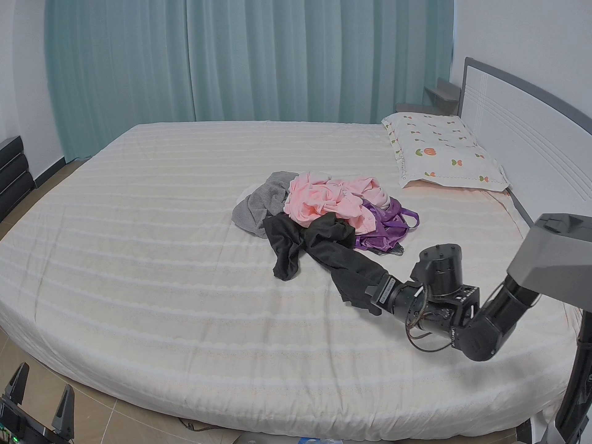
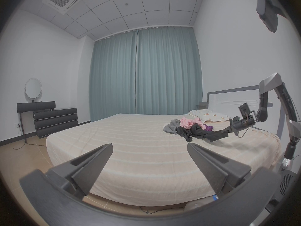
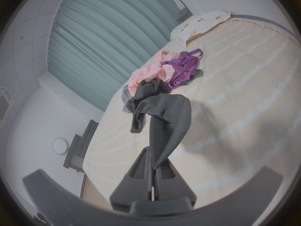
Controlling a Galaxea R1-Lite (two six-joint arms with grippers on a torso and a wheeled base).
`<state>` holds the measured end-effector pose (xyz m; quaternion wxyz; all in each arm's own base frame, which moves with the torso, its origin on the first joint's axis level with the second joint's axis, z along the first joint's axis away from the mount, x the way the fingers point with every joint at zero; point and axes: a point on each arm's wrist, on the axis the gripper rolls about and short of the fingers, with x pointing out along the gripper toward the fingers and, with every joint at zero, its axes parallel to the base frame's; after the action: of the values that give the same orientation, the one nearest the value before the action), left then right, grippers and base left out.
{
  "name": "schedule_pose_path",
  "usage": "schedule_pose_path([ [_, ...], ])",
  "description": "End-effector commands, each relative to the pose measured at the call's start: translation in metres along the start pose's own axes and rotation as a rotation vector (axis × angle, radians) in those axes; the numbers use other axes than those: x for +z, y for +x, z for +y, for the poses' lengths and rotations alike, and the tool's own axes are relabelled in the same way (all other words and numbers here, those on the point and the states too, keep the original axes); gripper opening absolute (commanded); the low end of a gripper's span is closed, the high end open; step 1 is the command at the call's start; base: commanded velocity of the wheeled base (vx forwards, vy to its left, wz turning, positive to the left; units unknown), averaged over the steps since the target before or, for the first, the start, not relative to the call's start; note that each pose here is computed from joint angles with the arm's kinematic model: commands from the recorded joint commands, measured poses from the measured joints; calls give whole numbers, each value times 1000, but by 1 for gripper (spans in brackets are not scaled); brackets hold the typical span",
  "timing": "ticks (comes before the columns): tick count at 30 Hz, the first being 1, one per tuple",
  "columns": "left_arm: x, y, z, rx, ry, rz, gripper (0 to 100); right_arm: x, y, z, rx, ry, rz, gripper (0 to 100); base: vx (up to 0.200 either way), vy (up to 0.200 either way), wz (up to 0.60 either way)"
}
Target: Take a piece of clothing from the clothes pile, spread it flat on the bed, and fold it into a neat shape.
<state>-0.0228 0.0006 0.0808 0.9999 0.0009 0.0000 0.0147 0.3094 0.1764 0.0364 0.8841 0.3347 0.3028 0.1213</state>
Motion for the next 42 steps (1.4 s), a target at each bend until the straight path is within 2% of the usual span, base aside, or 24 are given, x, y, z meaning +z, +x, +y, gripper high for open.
schedule_pose_path([
  [1,-5,0,0,1,0,0,100,4,-61,23,134,-22,-54,0,0,0,0],
  [4,-5,0,0,1,0,0,100,-9,-96,33,240,-81,-78,0,0,0,0],
  [9,-5,0,0,1,0,0,100,-16,-116,47,340,-134,-100,0,0,0,0],
  [13,-5,0,0,1,0,0,100,-8,-125,60,406,-183,-158,0,0,0,0],
  [19,-5,0,0,0,3,-2,100,13,-146,90,560,-221,-296,0,0,0,0],
  [25,-5,0,0,-12,10,-5,100,18,-151,97,591,-238,-329,0,0,0,0],
  [29,-4,0,-2,-92,87,-13,100,20,-153,99,602,-242,-341,0,0,0,0],
  [34,-4,0,-2,-98,78,-15,100,18,-159,102,622,-242,-338,0,0,0,0],
  [35,9,-3,-2,-96,26,-66,100,18,-159,102,622,-242,-338,0,0,0,0],
  [36,37,-8,-2,-99,-56,-132,100,17,-159,102,622,-241,-337,0,0,0,0],
  [37,54,-8,-2,-110,-107,-135,100,17,-158,102,622,-243,-335,0,0,0,0],
  [38,61,-2,-2,-114,-136,-95,100,16,-158,102,621,-244,-332,0,0,0,0],
  [39,63,5,-3,-119,-125,-48,100,16,-158,102,618,-244,-329,0,0,0,0],
  [40,63,5,-3,-119,-125,-48,100,16,-158,102,618,-244,-329,0,0,0,0],
  [42,59,19,-4,-167,-80,62,100,16,-158,100,615,-242,-330,0,0,0,0],
])
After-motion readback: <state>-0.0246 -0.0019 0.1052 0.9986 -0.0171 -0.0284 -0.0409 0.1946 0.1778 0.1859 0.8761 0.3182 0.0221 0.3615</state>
